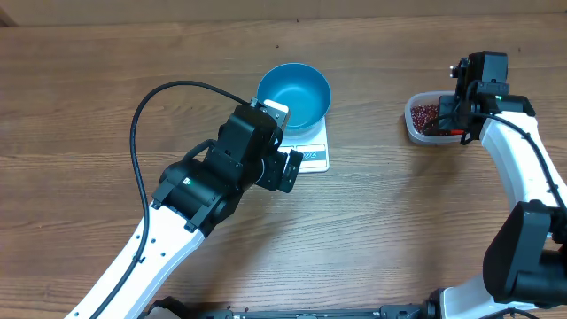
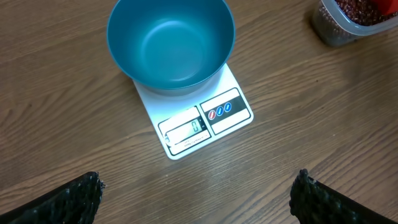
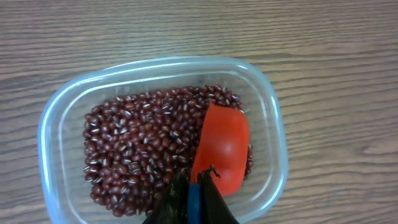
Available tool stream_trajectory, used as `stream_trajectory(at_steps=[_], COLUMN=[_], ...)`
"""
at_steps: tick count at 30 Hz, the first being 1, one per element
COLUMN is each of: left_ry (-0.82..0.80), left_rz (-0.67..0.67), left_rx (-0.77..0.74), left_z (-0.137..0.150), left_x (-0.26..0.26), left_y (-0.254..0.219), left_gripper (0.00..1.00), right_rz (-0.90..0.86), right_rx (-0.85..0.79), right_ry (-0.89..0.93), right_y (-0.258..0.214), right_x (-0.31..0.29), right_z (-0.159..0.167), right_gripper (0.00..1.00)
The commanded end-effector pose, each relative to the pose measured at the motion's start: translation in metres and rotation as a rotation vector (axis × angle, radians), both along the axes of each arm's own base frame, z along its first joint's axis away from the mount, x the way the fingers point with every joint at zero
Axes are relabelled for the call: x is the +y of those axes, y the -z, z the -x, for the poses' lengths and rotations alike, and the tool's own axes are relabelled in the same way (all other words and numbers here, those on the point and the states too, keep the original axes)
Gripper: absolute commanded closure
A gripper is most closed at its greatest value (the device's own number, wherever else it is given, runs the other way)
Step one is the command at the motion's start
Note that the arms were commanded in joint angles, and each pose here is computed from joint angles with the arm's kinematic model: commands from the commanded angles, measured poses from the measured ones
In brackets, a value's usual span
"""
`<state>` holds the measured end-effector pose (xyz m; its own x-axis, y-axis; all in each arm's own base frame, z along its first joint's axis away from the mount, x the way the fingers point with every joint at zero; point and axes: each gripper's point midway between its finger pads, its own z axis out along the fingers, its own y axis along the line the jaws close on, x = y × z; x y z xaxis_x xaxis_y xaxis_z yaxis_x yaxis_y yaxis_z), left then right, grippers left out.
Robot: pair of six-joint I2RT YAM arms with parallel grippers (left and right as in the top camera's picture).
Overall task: Scoop item into bowl and weigh 150g on scale
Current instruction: 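Carry the red scoop with the right gripper over the bean container, then dip the scoop into the red beans with the right gripper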
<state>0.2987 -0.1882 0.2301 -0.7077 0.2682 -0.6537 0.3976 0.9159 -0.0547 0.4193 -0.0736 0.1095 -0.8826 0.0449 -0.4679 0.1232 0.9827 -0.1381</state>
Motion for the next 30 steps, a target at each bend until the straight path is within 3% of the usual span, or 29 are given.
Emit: stream_trajectory(at_steps=[1, 18, 30], left_ry=[0.007, 0.007, 0.007], left_rz=[0.003, 0.003, 0.003], left_rx=[0.004, 0.004, 0.004], left_z=[-0.001, -0.001, -0.001], left_x=[-0.002, -0.002, -0.002], left_y=[0.001, 0.001, 0.001], left_gripper=[0.01, 0.00, 0.00], right_rz=[-0.068, -0.402, -0.489], right_rx=[0.001, -0.011, 0.025], right_ry=[-0.039, -0.013, -0.016], right_y=[0.008, 0.011, 0.029], right_x=[0.012, 0.000, 0.007], right_z=[-0.003, 0.015, 0.016], right_gripper=[0.96, 0.96, 0.96])
